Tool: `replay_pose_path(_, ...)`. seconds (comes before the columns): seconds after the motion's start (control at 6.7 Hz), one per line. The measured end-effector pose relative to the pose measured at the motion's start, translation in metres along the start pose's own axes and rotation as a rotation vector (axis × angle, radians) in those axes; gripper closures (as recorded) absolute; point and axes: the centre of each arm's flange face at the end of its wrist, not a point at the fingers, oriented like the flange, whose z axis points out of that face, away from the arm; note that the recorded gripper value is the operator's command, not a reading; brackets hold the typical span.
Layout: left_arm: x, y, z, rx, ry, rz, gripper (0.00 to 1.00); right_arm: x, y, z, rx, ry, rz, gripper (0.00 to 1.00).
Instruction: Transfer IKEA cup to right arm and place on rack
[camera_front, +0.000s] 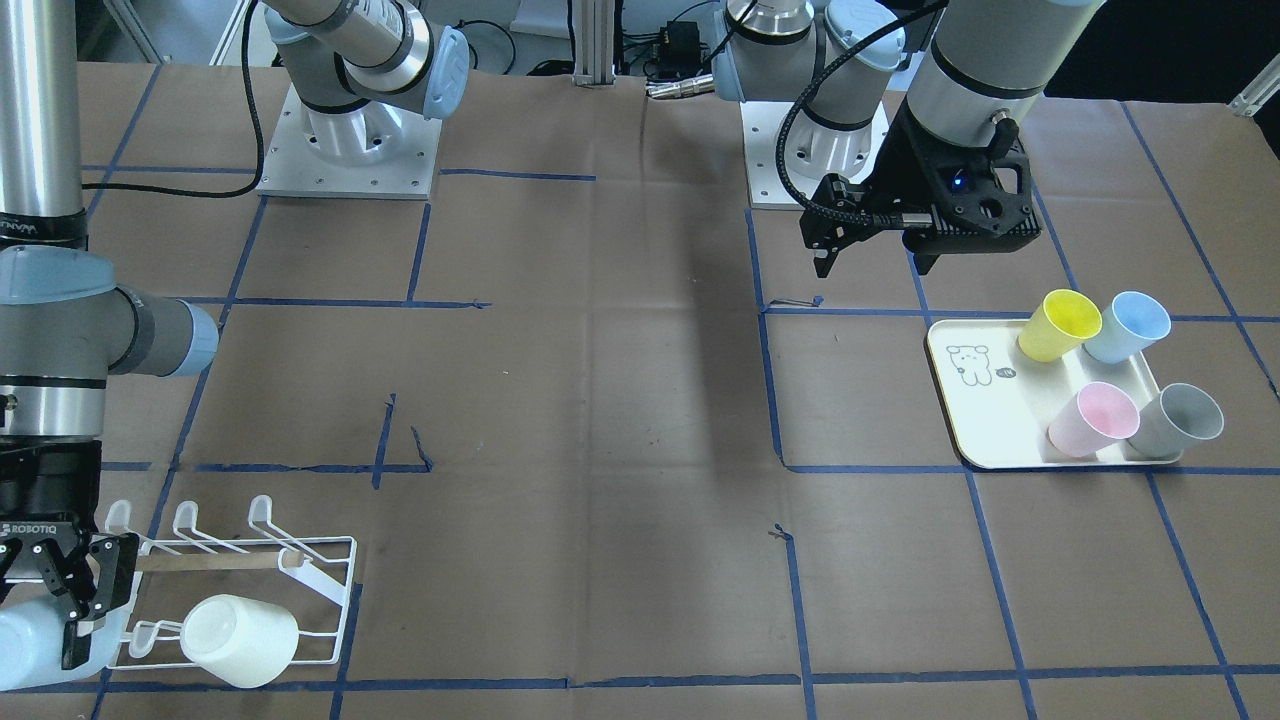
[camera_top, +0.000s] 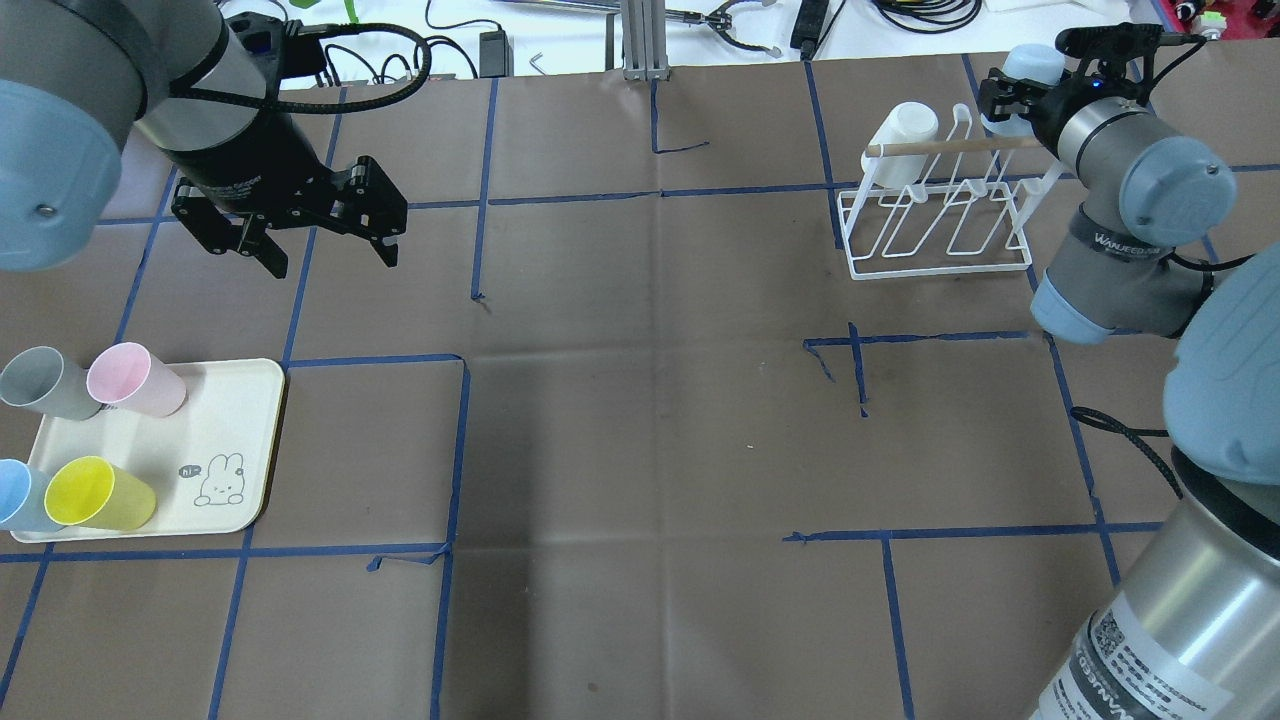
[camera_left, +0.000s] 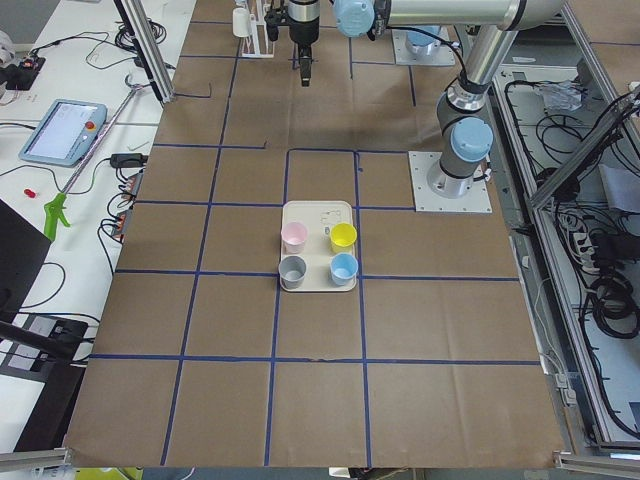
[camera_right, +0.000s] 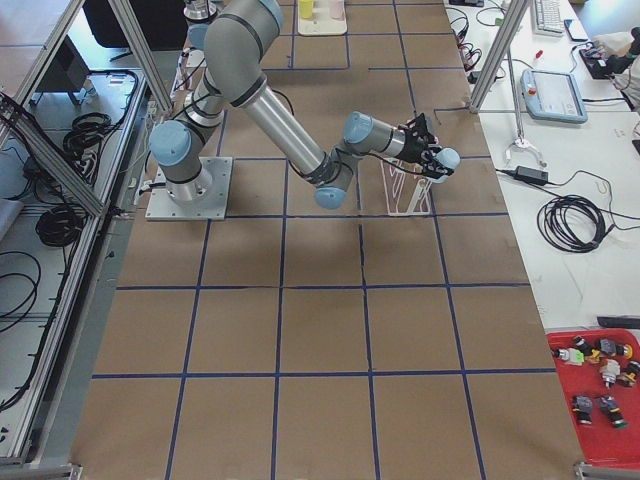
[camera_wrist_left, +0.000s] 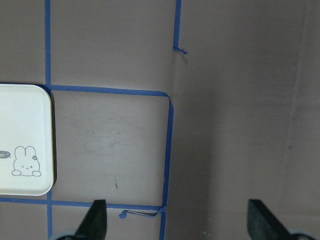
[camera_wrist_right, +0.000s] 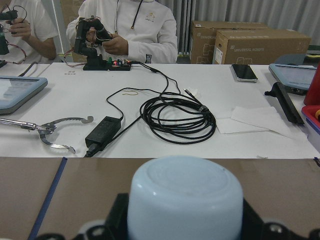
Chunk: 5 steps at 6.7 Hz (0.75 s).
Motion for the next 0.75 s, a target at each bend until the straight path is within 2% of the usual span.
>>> replay_pose_path(0.45,0.000,0.000,0.000,0.001,0.000,0.000,0.00,0.000,-0.003,-0.001,-0.004,0.001,0.007,0.00)
replay_pose_path(0.75,0.001,0.000,0.000,0.001,0.000,0.000,0.00,0.001,-0.024,-0.013,-0.003,0.000,0.010,0.00)
